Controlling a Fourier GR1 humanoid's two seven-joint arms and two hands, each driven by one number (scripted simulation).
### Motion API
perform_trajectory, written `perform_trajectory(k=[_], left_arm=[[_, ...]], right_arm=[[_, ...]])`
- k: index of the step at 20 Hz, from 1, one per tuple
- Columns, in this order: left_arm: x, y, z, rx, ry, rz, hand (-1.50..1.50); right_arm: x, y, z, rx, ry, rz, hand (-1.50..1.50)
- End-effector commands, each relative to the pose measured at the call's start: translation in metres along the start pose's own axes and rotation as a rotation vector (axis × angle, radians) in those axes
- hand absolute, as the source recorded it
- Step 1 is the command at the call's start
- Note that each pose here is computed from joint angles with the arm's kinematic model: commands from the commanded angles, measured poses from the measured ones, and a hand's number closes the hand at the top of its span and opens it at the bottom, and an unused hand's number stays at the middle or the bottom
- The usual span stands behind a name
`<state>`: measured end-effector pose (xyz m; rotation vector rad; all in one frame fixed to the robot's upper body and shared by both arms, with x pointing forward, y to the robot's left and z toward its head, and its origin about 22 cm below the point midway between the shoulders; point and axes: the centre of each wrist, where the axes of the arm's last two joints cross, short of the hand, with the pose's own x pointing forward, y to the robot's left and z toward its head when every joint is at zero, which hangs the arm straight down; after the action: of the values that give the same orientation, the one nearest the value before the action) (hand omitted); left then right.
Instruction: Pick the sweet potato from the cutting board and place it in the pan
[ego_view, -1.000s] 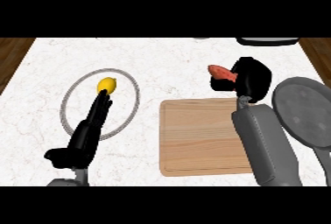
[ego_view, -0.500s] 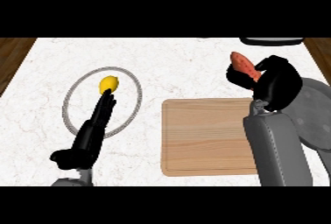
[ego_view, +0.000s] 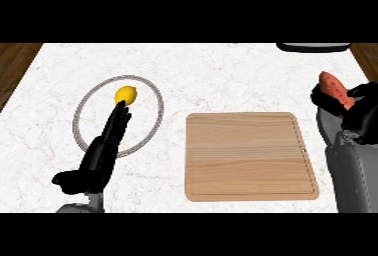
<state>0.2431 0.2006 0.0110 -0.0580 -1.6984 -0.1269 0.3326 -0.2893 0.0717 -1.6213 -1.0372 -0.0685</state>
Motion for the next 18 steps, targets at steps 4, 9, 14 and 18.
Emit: perform_trajectory(k=[4,9,14,18], left_arm=[[-0.011,0.010,-0.003,0.002,-0.006,0.001,0.00],[0.010,0.000,-0.007,-0.020,0.002,0.007,0.00],[-0.005,-0.001,-0.015,-0.020,-0.010,0.014,0.00],[0.002,0.003,-0.008,-0.032,-0.014,0.010,0.00]], right_arm=[[-0.044,0.001,-0.056,-0.211,0.032,-0.018,1.50],[-0.098,0.016,-0.091,-0.245,0.060,-0.028,1.50],[-0.128,0.014,-0.114,-0.243,0.064,-0.026,1.50],[-0.138,0.028,-0.105,0.169,0.260,0.078,-1.50]])
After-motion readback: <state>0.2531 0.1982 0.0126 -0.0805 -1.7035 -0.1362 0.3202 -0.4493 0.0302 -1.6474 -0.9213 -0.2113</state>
